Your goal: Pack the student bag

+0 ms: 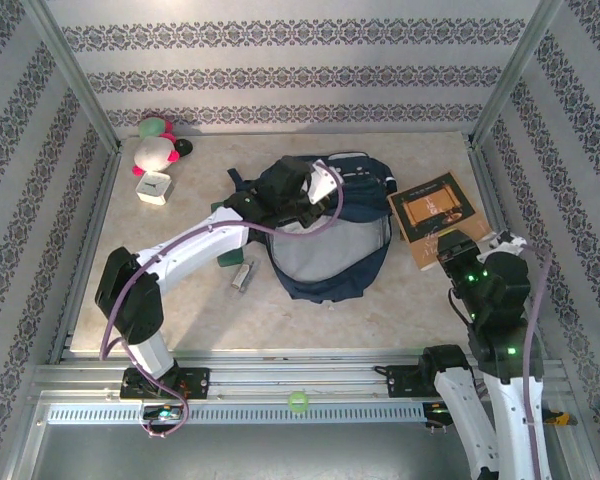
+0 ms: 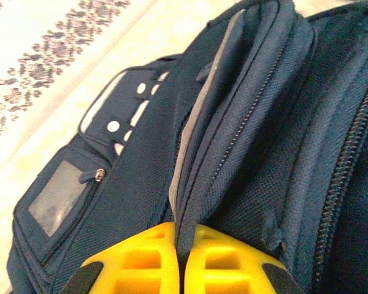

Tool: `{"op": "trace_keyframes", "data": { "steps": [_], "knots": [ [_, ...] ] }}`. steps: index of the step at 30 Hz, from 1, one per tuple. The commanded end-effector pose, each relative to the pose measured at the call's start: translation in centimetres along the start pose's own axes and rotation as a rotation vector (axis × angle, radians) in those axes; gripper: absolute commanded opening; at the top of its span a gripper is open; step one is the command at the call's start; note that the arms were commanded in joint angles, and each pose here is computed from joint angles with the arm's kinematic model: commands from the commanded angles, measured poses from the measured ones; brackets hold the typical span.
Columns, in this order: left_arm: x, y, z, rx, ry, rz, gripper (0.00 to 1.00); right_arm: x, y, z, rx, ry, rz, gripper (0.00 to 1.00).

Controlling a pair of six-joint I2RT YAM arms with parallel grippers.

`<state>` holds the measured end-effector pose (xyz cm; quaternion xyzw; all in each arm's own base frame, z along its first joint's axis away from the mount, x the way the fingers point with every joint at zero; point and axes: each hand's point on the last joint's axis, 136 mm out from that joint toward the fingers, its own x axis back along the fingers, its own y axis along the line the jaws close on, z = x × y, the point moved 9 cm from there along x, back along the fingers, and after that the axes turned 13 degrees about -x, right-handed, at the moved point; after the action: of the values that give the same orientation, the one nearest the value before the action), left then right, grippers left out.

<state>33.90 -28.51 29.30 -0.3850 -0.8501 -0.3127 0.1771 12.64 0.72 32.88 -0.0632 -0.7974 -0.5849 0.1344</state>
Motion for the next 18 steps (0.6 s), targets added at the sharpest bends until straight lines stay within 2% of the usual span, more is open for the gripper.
{"op": "trace_keyframes", "data": {
  "steps": [1,4,7,14,18],
  "knots": [
    [0.7,2.7,-0.9,0.163,0.008,-0.085,0.00,1.2,0.1,-0.6,-0.035,-0.055,0.043,0.00],
    [1.1,3.6,-1.5,0.242,-0.018,-0.081,0.00,-0.2,-0.7,0.3,-0.065,0.039,0.072,0.00],
    [0.9,3.8,-1.7,0.290,-0.027,-0.065,0.00,-2.0,-1.1,1.7,-0.126,0.166,0.021,0.00],
    [-0.6,3.5,-1.9,0.394,-0.040,-0.011,0.00,-4.0,-2.1,5.3,-0.162,0.292,-0.048,0.00],
    [-0.5,3.5,-2.4,0.407,-0.061,0.019,0.00,-6.4,-1.7,8.1,-0.195,0.356,-0.192,0.00]
  ]
}}
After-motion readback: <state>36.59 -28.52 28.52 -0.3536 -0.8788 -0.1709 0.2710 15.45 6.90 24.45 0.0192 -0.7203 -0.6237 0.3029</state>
